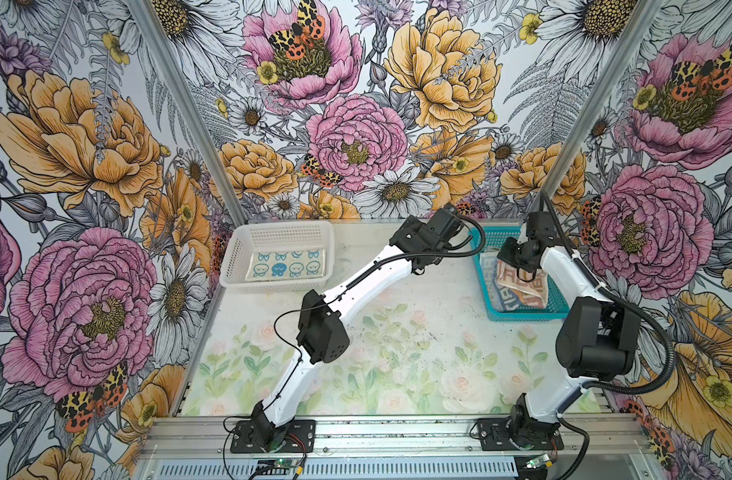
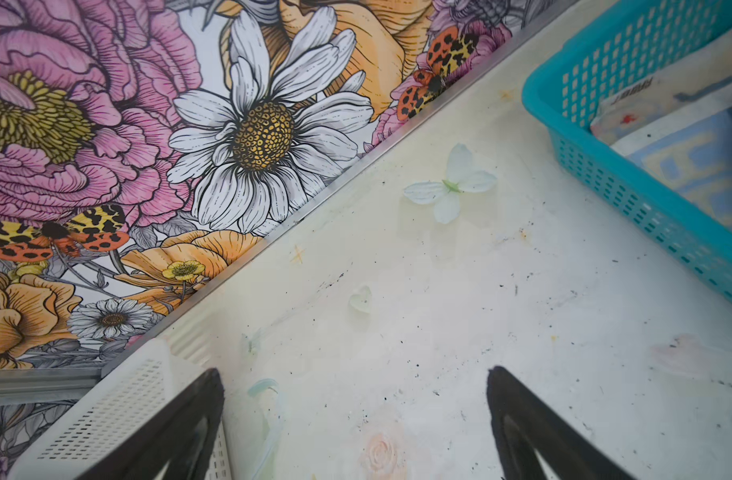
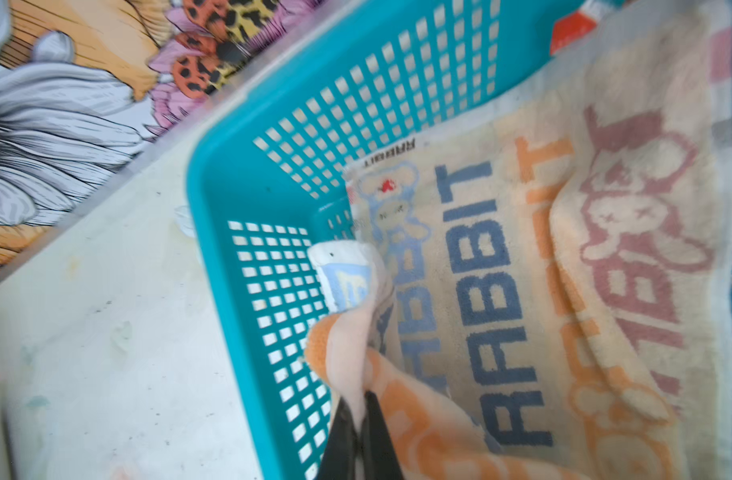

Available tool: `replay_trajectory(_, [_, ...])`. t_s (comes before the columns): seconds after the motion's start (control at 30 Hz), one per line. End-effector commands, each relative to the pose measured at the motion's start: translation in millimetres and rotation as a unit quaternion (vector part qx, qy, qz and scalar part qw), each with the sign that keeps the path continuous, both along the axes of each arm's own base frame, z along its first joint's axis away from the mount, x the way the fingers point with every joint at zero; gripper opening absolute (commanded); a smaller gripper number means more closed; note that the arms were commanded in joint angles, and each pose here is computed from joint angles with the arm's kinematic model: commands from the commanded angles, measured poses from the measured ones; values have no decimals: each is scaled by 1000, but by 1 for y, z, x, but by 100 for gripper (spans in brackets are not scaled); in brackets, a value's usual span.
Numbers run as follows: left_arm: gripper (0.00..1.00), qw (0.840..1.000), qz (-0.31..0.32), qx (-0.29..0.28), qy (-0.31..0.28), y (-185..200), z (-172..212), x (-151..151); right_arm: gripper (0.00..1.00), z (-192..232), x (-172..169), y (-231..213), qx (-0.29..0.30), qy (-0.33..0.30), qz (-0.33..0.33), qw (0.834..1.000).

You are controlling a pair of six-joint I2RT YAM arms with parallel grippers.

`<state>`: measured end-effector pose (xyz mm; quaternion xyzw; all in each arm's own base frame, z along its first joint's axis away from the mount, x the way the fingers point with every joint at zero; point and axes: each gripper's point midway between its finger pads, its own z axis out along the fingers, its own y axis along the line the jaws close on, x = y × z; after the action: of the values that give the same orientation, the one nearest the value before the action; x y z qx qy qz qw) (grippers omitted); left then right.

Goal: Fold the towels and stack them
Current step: 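Lift the RABBIT towel out of the teal basket with the right gripper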

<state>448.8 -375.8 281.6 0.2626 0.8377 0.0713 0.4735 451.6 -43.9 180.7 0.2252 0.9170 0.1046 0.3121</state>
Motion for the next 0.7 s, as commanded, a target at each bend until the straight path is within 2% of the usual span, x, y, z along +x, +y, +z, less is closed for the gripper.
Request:
replay_trajectory(0.0, [99, 996, 17, -92, 14, 23, 31, -3, 0, 58, 0, 25, 4, -55, 30, 998])
replay_trajectory(0.17, [99, 990, 50, -130, 28, 67, 43, -10, 0, 126, -2, 79, 4, -117, 83, 990])
replay_trajectory(0.3, [99, 982, 67, -176, 20, 103, 62, -23, 0, 179, -6, 143, 21, -171, 143, 975])
replay_trajectory(0.57, [99, 962, 119, -244, 9, 182, 72, -47, 0, 255, -34, 282, 78, -241, 273, 928])
replay_trajectory(0.67, [99, 954, 136, -265, 9, 207, 70, -55, 0, 279, -47, 319, 94, -261, 311, 909])
